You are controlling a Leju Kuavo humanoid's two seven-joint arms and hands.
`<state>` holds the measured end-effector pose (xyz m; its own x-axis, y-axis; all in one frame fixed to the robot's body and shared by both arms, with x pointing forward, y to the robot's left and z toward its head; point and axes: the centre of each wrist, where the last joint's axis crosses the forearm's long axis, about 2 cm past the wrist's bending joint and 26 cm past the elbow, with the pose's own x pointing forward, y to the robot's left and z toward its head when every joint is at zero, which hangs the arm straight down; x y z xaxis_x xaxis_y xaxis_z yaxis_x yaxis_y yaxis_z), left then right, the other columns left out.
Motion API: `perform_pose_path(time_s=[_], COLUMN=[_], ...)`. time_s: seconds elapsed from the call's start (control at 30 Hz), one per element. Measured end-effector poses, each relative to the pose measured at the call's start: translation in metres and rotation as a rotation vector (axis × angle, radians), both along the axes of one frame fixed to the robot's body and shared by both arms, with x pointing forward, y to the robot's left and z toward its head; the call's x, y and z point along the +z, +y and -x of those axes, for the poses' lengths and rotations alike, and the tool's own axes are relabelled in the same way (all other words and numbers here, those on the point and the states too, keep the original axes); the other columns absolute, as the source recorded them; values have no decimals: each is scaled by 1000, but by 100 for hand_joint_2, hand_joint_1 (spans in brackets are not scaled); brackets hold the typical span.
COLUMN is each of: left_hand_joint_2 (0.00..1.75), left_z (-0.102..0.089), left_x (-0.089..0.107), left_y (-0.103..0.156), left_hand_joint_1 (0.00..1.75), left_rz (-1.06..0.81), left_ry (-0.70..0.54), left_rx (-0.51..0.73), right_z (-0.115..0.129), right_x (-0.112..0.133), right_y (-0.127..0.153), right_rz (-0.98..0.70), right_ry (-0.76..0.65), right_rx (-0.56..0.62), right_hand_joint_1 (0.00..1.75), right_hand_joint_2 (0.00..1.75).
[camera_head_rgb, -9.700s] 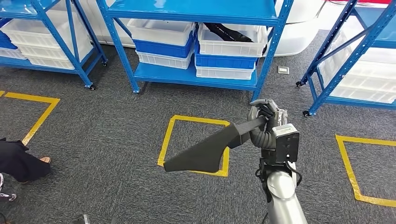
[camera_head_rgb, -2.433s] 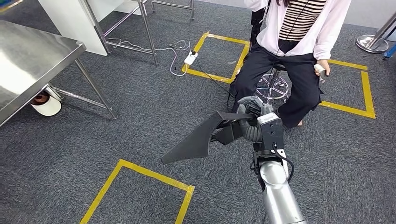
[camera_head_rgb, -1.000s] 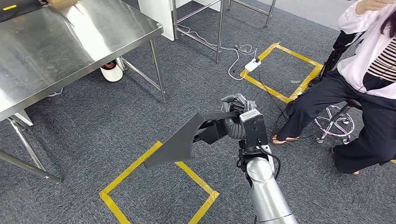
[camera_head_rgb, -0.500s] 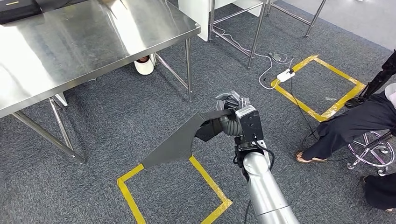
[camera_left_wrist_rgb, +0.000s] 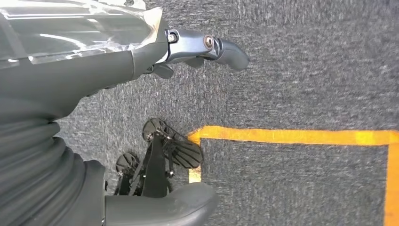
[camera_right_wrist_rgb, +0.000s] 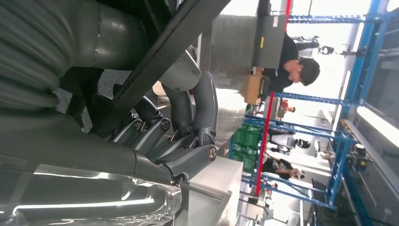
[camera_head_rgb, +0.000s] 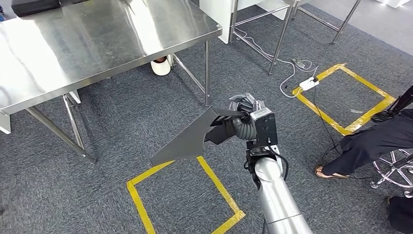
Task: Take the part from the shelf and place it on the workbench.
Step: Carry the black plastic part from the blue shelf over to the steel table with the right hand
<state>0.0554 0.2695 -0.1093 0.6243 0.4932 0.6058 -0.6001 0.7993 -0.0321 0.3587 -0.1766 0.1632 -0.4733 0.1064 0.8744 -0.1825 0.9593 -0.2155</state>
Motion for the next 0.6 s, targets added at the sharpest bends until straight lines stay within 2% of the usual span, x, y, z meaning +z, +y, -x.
perform_pose_path(time_s=[0.6], left_hand_joint_2=[175], left_z=[-5], left_x=[1], left_y=[-1], left_hand_joint_1=[0], left_rz=[12], left_ry=[-13], left_rx=[-24], right_z=[5], right_x=[-9], right_y=[-15], right_rz=[-16], right_ry=[24], right_rx=[-35], right_hand_joint_1=[175], right_hand_joint_2=[175])
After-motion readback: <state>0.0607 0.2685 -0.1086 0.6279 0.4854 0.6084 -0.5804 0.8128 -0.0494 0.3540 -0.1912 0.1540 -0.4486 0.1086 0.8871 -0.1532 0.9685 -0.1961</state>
